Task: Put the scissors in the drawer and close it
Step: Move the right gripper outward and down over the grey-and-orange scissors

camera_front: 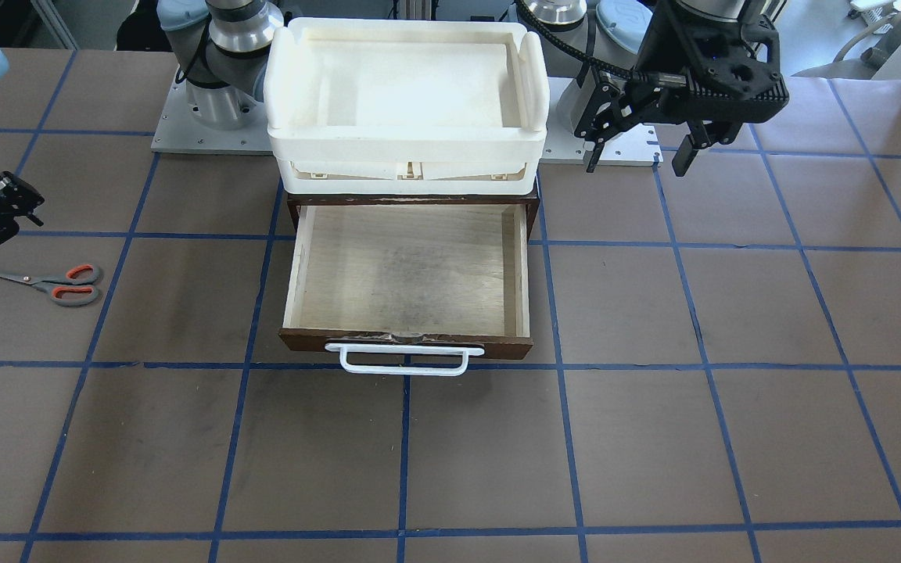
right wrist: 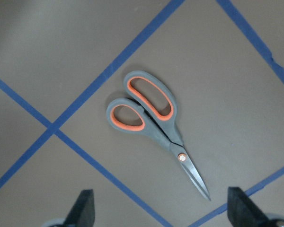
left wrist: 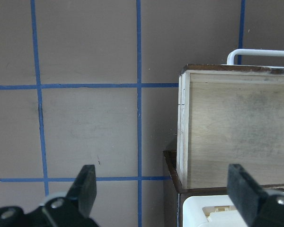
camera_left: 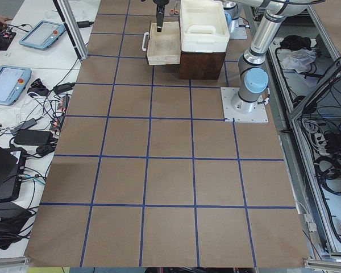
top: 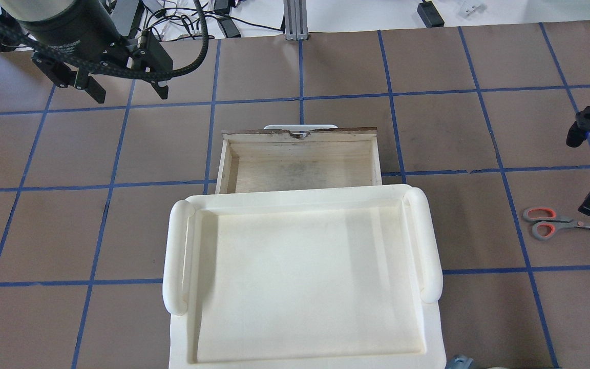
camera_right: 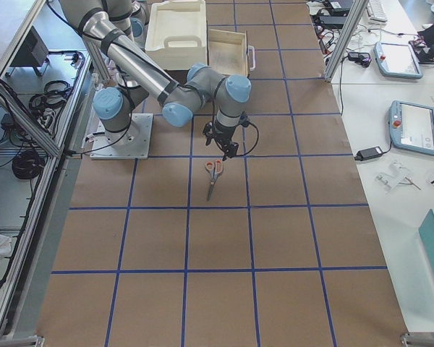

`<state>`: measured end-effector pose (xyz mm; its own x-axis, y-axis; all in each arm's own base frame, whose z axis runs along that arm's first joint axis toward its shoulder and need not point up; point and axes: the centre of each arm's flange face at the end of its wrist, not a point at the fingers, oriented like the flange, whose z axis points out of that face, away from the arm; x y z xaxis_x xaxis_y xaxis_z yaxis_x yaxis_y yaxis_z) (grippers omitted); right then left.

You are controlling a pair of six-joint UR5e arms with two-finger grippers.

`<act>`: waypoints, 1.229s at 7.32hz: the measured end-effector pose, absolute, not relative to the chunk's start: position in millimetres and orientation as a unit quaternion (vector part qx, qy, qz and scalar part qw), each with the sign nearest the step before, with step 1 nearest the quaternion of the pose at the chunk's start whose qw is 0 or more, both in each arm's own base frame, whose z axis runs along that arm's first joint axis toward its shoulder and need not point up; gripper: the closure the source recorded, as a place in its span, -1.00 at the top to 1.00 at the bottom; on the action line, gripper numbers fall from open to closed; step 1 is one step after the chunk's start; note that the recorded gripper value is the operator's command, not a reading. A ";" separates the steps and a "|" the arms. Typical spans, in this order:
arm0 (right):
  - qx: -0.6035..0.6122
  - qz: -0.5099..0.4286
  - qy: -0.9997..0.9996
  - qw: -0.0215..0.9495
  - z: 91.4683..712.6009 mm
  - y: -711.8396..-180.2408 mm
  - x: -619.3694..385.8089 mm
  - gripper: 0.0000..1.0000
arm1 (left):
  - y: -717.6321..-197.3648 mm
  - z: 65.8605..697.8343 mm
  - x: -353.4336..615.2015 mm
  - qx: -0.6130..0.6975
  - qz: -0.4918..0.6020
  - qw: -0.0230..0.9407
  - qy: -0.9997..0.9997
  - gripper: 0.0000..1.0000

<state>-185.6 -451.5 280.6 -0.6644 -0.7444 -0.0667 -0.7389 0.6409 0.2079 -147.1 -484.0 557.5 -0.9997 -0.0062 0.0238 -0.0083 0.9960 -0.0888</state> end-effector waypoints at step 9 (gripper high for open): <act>0.679 -0.020 -0.733 0.017 188.4 -401.7 -228.1 0.97 | -483.4 558.2 -147.3 0.004 0.045 0.012 -0.999 1.00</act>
<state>-228.1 -401.7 188.4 -0.0763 -0.9971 -0.0021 -0.9957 0.0761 0.0526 -147.3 -483.4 558.2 -0.9997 -0.0075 0.0241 -0.0097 0.9959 -0.0901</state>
